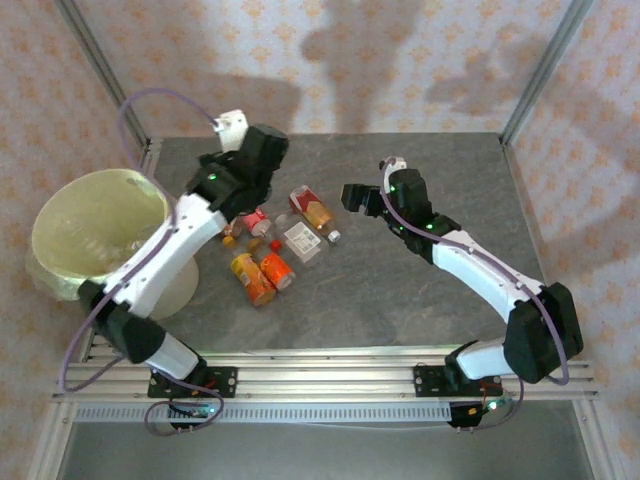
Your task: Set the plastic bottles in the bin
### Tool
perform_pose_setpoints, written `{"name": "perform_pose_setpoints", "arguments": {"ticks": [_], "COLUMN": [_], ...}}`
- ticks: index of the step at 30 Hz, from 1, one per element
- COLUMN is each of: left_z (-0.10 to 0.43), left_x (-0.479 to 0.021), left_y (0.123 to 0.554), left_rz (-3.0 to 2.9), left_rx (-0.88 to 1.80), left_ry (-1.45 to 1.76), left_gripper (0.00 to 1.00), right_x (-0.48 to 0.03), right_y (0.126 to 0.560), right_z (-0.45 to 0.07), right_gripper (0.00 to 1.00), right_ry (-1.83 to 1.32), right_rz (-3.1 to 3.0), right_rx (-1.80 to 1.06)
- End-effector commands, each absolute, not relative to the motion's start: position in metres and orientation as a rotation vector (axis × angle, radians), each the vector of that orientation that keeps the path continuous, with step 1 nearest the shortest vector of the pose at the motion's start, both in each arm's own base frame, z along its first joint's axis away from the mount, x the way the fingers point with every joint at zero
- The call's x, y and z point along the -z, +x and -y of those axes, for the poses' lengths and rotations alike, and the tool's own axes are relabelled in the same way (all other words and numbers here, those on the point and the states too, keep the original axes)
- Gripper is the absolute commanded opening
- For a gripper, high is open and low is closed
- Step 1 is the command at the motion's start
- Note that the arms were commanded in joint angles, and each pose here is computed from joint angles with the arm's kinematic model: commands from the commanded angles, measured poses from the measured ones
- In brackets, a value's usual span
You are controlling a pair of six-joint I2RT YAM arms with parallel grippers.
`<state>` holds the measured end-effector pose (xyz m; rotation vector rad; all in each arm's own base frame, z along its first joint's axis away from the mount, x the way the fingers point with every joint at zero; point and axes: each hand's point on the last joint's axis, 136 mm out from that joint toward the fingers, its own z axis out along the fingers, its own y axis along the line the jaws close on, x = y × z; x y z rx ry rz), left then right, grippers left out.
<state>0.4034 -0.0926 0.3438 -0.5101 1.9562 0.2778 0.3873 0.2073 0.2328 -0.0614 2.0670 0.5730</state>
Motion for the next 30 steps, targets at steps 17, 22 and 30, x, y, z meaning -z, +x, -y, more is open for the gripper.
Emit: {"name": "perform_pose_setpoints", "arguments": {"ticks": [17, 22, 30], "left_z": [0.034, 0.014, -0.005], "left_x": [-0.162, -0.148, -0.111], "left_y": [0.422, 0.421, 0.417], "left_rz": [-2.011, -1.989, -1.984], "left_rx": [-0.302, -0.360, -0.359], "left_ry": [-1.172, -1.233, -1.381], "left_gripper": [1.00, 0.99, 0.95], "right_x": [-0.242, -0.244, -0.242], "right_y": [0.360, 0.360, 0.360], "right_z": [-0.176, -0.177, -0.177], "right_gripper": [0.99, 0.99, 0.99], "right_ry": [-0.115, -0.120, -0.123], "right_rz": [-2.041, -2.036, -2.040], "right_rx": [-0.450, -0.453, -0.450]}}
